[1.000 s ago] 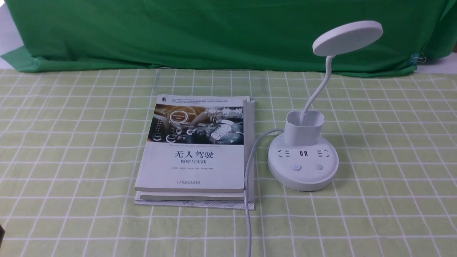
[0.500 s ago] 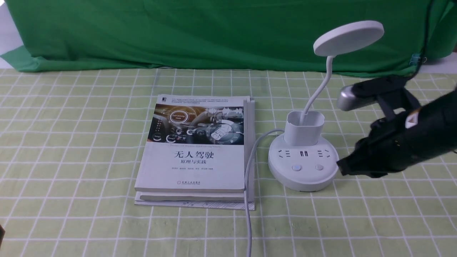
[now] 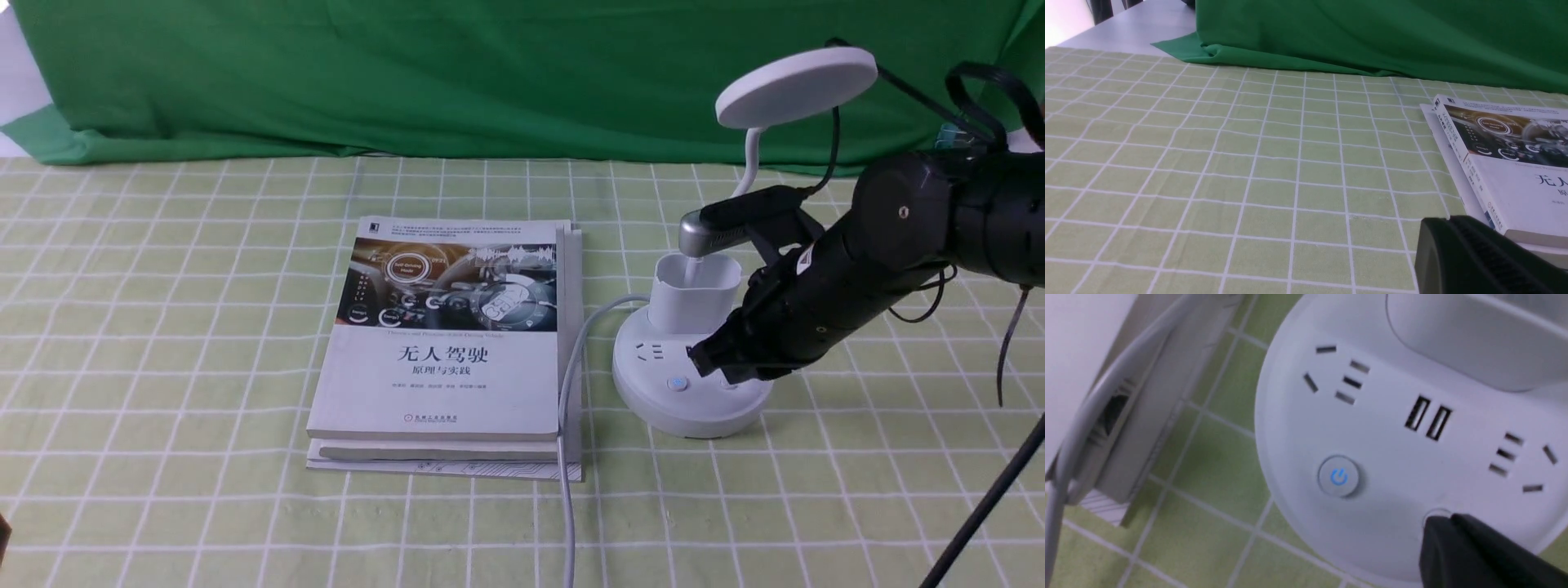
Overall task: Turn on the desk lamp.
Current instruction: Use the right arm to press the button switch on the lamp holder
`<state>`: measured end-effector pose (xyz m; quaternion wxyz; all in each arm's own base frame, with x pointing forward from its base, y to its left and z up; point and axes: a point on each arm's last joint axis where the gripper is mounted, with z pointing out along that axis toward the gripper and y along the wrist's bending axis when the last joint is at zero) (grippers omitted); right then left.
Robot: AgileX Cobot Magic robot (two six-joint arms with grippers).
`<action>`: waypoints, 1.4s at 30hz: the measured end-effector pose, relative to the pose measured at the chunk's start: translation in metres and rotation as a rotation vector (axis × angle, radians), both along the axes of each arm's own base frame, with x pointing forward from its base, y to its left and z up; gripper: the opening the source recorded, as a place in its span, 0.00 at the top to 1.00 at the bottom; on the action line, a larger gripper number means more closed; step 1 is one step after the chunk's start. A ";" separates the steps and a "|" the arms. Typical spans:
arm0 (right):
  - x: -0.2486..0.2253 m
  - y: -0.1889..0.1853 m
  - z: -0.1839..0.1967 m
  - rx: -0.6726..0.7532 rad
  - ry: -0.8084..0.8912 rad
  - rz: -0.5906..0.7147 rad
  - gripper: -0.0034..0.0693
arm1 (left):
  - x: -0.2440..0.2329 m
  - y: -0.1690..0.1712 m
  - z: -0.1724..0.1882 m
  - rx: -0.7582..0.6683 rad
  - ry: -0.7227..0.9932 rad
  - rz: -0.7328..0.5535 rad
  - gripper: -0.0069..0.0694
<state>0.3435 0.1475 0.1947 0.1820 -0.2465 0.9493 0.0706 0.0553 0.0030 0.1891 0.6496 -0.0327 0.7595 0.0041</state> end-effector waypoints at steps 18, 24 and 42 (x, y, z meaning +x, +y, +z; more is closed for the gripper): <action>0.005 0.002 -0.015 -0.016 0.033 0.004 0.90 | 0.000 0.000 0.000 0.000 0.000 0.000 0.91; 0.007 0.003 -0.011 -0.012 0.024 0.005 0.90 | 0.000 0.000 0.000 0.000 0.000 0.000 0.91; 0.015 0.006 -0.018 -0.011 0.015 0.006 0.90 | 0.000 0.000 0.000 0.000 0.000 0.000 0.91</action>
